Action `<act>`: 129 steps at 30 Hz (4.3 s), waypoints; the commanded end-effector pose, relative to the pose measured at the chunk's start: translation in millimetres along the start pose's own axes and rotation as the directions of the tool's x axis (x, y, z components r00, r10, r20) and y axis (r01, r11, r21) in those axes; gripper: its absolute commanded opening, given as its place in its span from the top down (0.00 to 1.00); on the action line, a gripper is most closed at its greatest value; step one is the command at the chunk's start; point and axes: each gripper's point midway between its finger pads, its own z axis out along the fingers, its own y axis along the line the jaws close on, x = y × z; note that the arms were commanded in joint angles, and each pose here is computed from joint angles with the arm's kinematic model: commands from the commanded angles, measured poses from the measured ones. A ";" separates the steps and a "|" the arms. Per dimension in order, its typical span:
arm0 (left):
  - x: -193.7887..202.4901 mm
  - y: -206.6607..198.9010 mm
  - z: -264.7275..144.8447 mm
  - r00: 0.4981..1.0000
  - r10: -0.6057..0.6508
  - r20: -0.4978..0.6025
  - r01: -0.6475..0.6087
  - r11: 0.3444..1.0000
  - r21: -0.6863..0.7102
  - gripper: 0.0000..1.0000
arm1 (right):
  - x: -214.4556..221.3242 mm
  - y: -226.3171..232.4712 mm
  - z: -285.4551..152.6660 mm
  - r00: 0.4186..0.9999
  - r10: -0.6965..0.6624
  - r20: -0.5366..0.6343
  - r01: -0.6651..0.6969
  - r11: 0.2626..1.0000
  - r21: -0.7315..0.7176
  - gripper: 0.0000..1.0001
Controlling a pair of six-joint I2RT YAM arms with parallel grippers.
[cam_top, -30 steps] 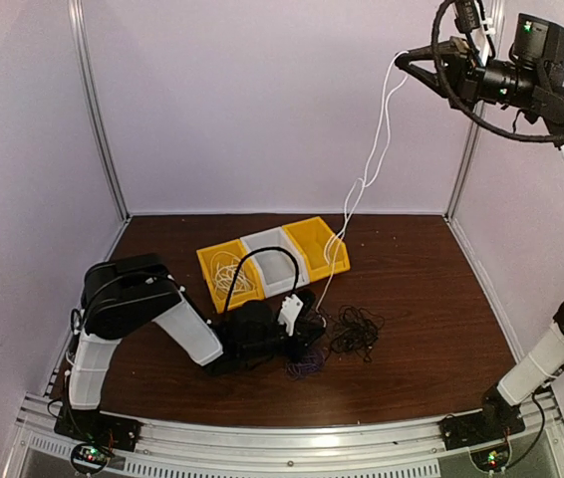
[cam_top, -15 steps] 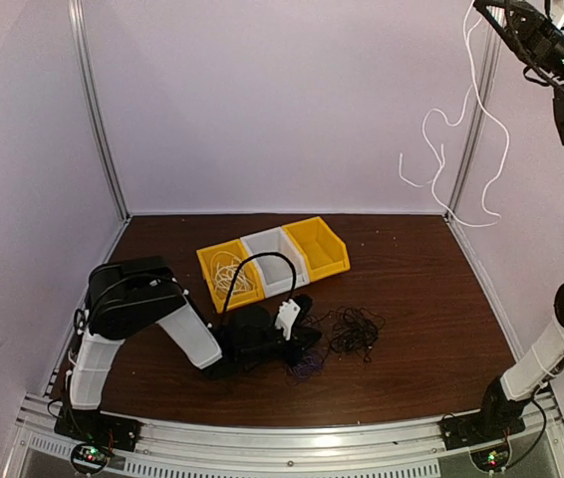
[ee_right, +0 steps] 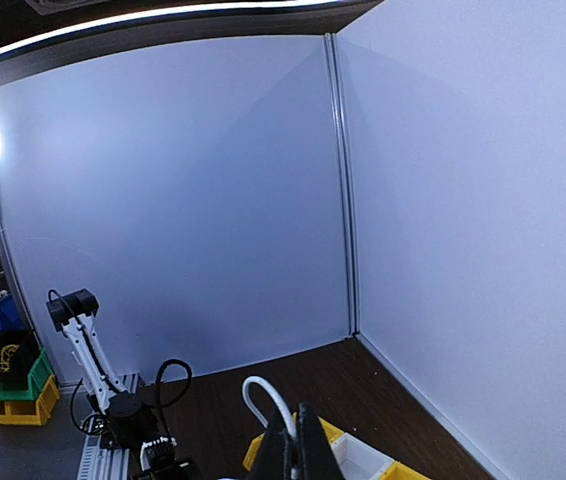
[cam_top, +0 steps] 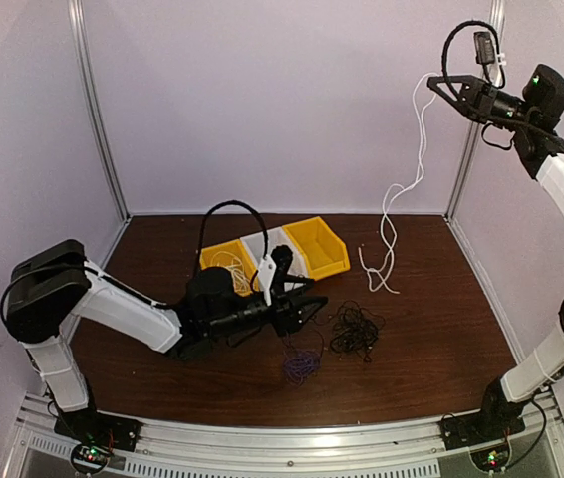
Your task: Untangle the cables
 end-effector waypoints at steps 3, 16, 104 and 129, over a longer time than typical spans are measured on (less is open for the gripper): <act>-72.8 -23.6 -15.6 0.985 0.072 0.155 -0.082 0.995 0.055 0.40 | 26.2 14.9 21.1 0.995 -0.063 -0.077 0.067 0.997 0.049 1.00; -112.4 -29.4 7.9 0.983 0.177 0.038 -0.179 0.983 0.044 0.29 | 81.7 39.6 62.8 0.974 -0.072 -0.216 0.082 0.996 0.035 1.00; -195.6 96.4 0.9 0.942 0.335 -0.011 -0.335 0.938 -0.087 1.00 | 134.3 46.9 65.5 0.942 -0.078 -0.325 0.106 0.992 0.071 0.63; -209.9 218.8 -79.9 0.908 0.338 -0.247 -0.414 0.814 -0.408 1.00 | 324.3 10.2 -10.6 0.860 0.157 -0.485 -0.075 0.980 0.184 0.43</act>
